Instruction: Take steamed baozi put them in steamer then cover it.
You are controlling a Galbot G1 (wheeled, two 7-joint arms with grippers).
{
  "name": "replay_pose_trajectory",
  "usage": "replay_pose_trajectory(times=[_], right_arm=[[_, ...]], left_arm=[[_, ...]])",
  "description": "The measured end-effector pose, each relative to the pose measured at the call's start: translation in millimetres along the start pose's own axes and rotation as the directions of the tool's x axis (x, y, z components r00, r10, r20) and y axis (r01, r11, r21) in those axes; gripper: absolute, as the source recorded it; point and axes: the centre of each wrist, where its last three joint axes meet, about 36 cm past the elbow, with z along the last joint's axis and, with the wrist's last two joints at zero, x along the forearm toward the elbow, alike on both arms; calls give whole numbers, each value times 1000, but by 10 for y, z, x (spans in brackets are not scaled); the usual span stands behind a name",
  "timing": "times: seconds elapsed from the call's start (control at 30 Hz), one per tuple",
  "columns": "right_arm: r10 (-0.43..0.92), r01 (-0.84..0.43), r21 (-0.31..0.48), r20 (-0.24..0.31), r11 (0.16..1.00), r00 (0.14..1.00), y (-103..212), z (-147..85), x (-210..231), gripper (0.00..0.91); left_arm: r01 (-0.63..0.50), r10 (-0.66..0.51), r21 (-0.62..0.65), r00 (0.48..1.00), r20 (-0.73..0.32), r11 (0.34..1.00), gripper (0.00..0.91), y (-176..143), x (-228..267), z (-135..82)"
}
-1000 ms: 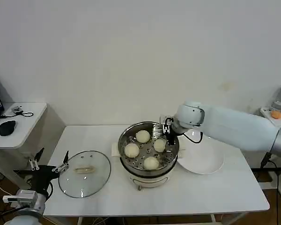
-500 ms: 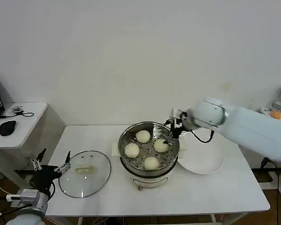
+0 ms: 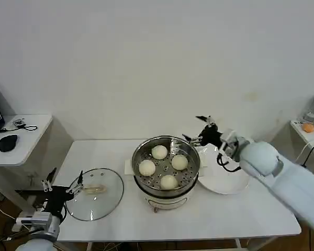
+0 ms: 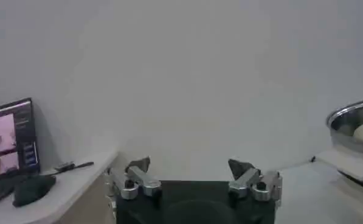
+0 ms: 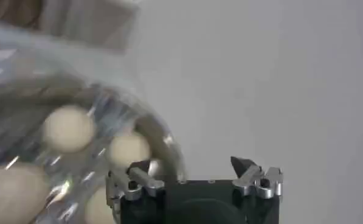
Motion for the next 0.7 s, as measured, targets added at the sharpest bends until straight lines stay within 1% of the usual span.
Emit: replay_pose_trajectory(times=[0.1,0.17,0.27,0.4,0.5,0.57,0.7], right_arm=[[95,-89,-84,76,992,993,34,160,137,907],[157,-140,-152,103,978,982,48,288,278,907],[248,-214,-244,119,946,961,76,504,532,907],[366,-316,-328,103,890,925,142,785,939,907],[451,-399,-359,74,844,889,203,963,1261,907],[488,-436,-372,52,819,871,276,1062,1431,907],[545,-495,-393,20,775,838,401,1169,1681,907]], left_arm=[[6,-6,-37,1000,-5,999,907,-26,-5,63],[9,-10,-77,1000,-8,997,907,-28,0,104],[8,-9,-171,1000,-9,985,907,-31,15,176],[-5,3,-334,1000,-6,943,907,-44,23,300],[-4,8,-474,1000,7,880,907,-50,7,405],[-2,13,-569,1000,16,822,907,-58,-9,484],[-14,41,-731,999,19,682,907,-84,-46,664]])
